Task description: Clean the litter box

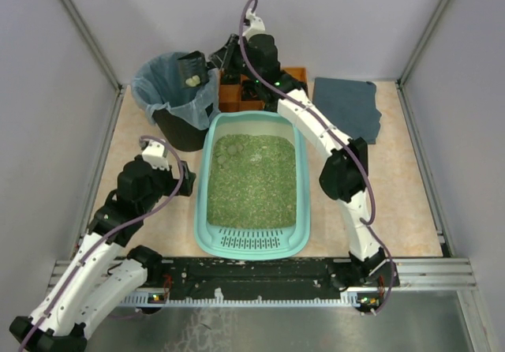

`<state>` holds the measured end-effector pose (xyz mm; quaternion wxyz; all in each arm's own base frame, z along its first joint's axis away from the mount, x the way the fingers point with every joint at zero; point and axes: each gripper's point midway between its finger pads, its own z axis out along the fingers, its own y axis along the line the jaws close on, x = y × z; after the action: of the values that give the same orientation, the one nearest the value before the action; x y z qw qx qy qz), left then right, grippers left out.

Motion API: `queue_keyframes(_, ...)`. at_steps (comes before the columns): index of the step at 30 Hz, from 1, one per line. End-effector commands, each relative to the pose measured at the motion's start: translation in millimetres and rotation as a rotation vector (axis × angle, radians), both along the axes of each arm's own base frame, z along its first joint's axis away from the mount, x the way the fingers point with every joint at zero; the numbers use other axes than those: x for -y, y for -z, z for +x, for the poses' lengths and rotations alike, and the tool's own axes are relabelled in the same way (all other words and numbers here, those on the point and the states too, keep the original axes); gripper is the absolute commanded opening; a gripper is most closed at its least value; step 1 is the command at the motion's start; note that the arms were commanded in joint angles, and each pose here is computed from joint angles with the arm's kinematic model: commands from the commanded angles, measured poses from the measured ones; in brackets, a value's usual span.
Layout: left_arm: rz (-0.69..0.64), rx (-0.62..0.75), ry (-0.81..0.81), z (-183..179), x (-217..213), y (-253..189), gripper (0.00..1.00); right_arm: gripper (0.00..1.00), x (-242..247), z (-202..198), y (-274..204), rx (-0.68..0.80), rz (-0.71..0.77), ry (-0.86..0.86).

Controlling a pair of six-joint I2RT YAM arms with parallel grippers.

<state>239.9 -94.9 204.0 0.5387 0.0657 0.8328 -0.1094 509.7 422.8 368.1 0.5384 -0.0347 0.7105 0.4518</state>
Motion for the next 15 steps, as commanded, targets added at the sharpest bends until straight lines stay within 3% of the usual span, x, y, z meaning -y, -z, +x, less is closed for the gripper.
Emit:
queue_keyframes(1,-0.006,0.008,0.029,-0.9,5.1,-3.7,1.00,0.00,-21.2,-32.5,-63.6,0.359,-0.128,-0.069)
queue_keyframes(7,-0.004,0.002,0.035,-0.2,6.4,-2.3,1.00,0.00,-38.9,-50.5,-67.1,0.559,-0.286,-0.092)
queue_keyframes(15,-0.002,-0.003,0.040,0.2,7.4,-1.4,1.00,0.00,-39.5,-55.6,-68.5,0.644,-0.360,-0.037)
